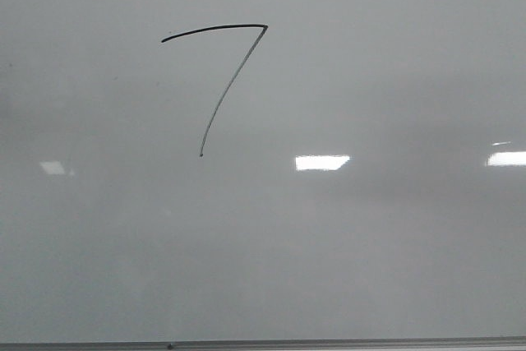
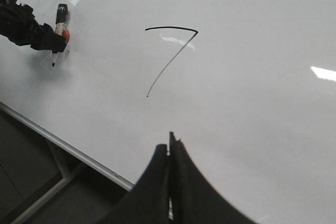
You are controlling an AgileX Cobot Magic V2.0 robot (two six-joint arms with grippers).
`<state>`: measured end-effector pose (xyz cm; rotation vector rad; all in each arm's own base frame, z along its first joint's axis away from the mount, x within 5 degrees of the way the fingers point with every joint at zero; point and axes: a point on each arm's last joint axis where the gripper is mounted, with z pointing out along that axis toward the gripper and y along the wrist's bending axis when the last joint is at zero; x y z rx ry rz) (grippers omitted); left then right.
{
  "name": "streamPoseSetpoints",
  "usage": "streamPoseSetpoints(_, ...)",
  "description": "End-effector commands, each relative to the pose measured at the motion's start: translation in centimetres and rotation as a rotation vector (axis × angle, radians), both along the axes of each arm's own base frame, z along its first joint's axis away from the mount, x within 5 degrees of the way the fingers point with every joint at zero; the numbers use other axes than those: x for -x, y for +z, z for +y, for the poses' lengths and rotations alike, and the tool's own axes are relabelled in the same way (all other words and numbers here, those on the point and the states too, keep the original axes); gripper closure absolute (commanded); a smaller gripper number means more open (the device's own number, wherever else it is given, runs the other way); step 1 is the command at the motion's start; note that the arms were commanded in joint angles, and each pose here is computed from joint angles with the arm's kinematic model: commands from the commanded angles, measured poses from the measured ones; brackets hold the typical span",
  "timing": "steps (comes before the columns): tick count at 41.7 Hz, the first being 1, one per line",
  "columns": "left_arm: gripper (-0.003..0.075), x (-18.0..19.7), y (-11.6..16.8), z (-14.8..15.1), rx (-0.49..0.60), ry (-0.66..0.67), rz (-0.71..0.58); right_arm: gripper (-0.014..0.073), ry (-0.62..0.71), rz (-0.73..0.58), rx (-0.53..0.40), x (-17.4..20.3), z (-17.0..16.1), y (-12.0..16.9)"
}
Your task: Write number 7 on whiteboard
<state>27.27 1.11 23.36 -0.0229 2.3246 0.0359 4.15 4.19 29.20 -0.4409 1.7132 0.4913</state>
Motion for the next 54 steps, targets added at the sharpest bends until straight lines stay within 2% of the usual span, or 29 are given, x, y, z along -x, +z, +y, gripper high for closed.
streamPoseSetpoints(1,0.0308,1.4,3.1,-0.1,0.008,0.007,-0.144,0.0655,-0.039,-0.058,-0.058,-0.2,-0.2,1.4)
streamPoseSetpoints(9,0.0373,6.7,5.8,-0.3,-0.003,0.002,-0.307,0.0655,-0.038,-0.057,-0.058,-0.2,-0.2,1.4)
streamPoseSetpoints(15,0.0456,11.1,6.7,-0.5,-0.006,0.002,-0.434,0.0655,-0.034,-0.053,-0.055,-0.2,-0.2,1.3)
streamPoseSetpoints(28,0.0742,17.9,7.5,-0.7,-0.015,0.001,-0.686,0.0655,-0.031,-0.050,-0.054,-0.1,-0.2,1.3)
streamPoseSetpoints(36,0.0741,20.1,8.5,-0.8,-0.020,0.000,-0.809,0.0655,-0.031,-0.050,-0.054,-0.1,-0.2,1.3)
streamPoseSetpoints(54,0.0741,20.4,8.6,-0.8,-0.020,0.000,-0.821,0.0655,-0.031,-0.050,-0.054,-0.1,-0.2,1.3)
